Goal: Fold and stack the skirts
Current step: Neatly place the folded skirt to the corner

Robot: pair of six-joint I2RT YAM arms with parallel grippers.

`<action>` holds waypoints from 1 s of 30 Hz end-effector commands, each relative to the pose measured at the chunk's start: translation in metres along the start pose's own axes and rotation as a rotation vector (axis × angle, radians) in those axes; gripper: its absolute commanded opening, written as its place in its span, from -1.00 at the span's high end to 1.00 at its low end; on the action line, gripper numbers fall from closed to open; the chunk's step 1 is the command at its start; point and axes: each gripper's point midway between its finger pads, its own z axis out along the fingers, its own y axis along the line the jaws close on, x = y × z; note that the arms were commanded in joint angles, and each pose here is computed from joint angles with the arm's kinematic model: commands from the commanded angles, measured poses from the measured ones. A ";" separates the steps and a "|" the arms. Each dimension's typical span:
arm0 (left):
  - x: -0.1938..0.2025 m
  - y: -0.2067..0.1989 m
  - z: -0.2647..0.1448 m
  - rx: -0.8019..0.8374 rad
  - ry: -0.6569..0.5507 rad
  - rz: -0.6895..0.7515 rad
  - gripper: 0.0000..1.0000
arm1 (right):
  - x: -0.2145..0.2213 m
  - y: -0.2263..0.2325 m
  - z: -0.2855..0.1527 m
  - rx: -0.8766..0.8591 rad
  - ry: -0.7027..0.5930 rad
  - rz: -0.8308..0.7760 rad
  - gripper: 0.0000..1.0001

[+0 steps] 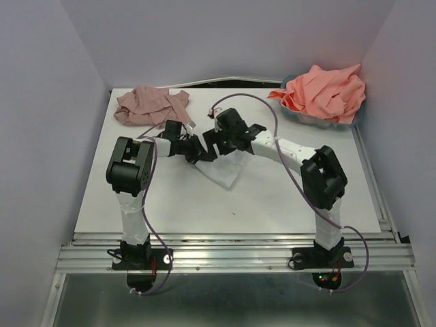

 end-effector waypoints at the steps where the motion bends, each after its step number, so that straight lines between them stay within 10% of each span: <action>1: -0.030 0.028 -0.013 -0.268 -0.047 0.232 1.00 | -0.060 -0.065 -0.062 0.048 -0.169 0.100 -0.71; 13: -0.174 -0.051 -0.070 -0.542 -0.301 0.839 1.00 | -0.057 -0.122 -0.101 0.196 -0.216 0.116 -1.00; 30: -0.261 -0.100 -0.117 -0.489 -0.502 0.907 1.00 | -0.043 -0.119 -0.090 0.171 -0.174 0.109 -1.00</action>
